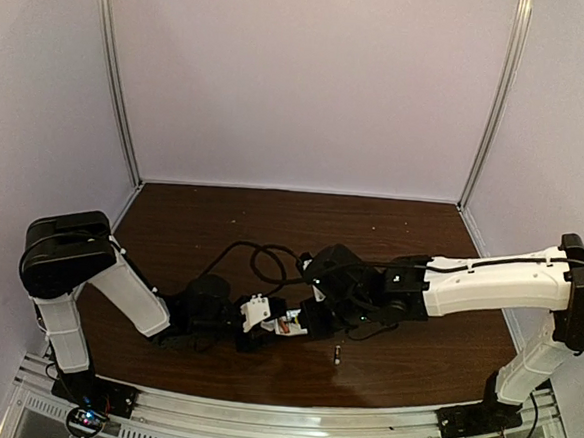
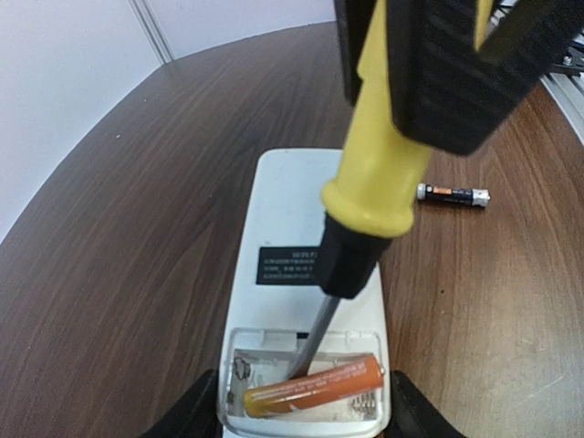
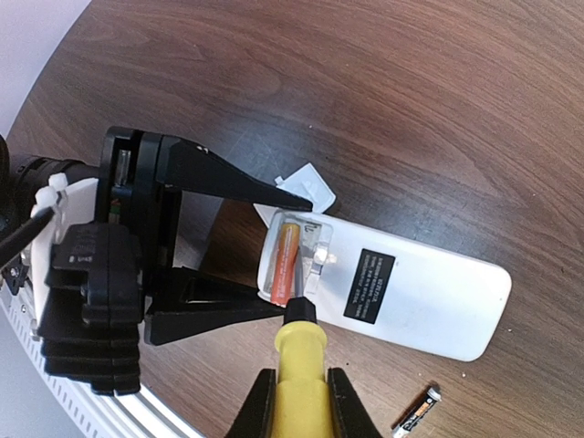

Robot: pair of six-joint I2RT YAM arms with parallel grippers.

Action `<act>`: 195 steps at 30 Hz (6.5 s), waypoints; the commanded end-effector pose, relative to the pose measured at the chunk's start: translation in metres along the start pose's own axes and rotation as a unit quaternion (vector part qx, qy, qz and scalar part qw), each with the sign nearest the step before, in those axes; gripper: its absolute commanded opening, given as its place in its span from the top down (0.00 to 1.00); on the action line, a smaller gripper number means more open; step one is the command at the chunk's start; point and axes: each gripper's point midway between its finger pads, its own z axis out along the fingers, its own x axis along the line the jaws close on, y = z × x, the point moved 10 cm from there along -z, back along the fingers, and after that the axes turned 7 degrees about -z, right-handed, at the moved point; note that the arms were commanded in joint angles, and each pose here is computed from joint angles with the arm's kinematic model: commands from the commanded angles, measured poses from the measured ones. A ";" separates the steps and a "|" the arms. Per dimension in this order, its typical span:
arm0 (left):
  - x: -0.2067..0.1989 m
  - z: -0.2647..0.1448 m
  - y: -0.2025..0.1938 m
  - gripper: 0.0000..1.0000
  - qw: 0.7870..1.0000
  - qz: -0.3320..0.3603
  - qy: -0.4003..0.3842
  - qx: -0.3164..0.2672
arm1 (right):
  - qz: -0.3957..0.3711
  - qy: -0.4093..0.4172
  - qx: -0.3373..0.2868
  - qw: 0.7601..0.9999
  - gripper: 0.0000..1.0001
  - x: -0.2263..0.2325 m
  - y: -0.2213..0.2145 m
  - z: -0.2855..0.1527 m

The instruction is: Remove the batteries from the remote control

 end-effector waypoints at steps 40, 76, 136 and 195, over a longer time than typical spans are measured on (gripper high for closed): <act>-0.005 -0.011 0.015 1.00 0.970 0.132 0.198 -0.046 | 0.003 -0.066 -0.042 0.997 1.00 0.003 0.030 0.014; -0.007 -0.008 0.016 1.00 0.977 0.113 0.175 -0.055 | -0.006 0.047 -0.042 0.998 1.00 0.019 0.028 0.021; 0.075 -0.070 0.009 1.00 0.863 -0.203 0.462 -0.020 | 0.085 -0.175 -0.264 0.945 1.00 -0.091 -0.003 -0.088; 0.082 -0.128 -0.075 0.06 0.817 -0.383 0.430 0.038 | 0.037 -0.164 -0.262 0.950 1.00 -0.063 0.040 0.075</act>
